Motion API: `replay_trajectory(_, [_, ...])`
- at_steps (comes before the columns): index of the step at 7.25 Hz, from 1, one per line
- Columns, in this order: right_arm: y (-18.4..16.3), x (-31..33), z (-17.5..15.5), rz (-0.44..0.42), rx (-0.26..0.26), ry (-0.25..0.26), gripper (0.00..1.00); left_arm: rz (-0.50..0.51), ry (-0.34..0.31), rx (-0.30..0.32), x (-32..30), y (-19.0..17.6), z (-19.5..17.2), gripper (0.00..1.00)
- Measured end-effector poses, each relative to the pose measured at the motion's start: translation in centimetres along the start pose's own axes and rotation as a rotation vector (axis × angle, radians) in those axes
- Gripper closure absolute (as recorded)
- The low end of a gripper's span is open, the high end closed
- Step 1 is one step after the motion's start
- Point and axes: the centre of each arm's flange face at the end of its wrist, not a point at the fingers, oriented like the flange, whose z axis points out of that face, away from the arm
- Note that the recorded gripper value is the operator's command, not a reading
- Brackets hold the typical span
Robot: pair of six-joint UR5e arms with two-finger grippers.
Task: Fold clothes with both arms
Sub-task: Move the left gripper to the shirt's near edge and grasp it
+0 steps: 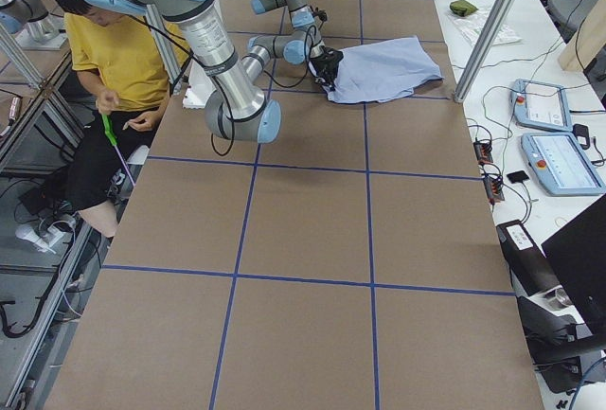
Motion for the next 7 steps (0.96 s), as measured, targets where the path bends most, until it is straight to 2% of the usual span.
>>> replay_trajectory(2, [0.0,0.2,0.1,-0.001,0.001,0.002,1.0,0.018,-0.018,-0.018,0.2,0.2,-0.3,0.26])
replay_trajectory(3, [-0.1,0.3,0.3,-0.001,0.002,0.005,1.0,0.025,-0.023,-0.026,0.1,0.4,-0.3,0.26])
replay_trajectory(4, [-0.1,0.4,0.3,-0.001,0.003,0.005,1.0,0.032,-0.026,-0.035,0.2,0.9,-0.2,0.31])
replay_trajectory(6, [-0.1,0.3,0.1,0.0,0.001,0.002,1.0,0.037,-0.024,-0.042,0.4,1.4,-0.1,0.52])
replay_trajectory(7, [-0.1,0.3,0.0,0.0,0.0,0.0,1.0,0.037,-0.025,-0.042,0.4,1.5,0.0,0.72])
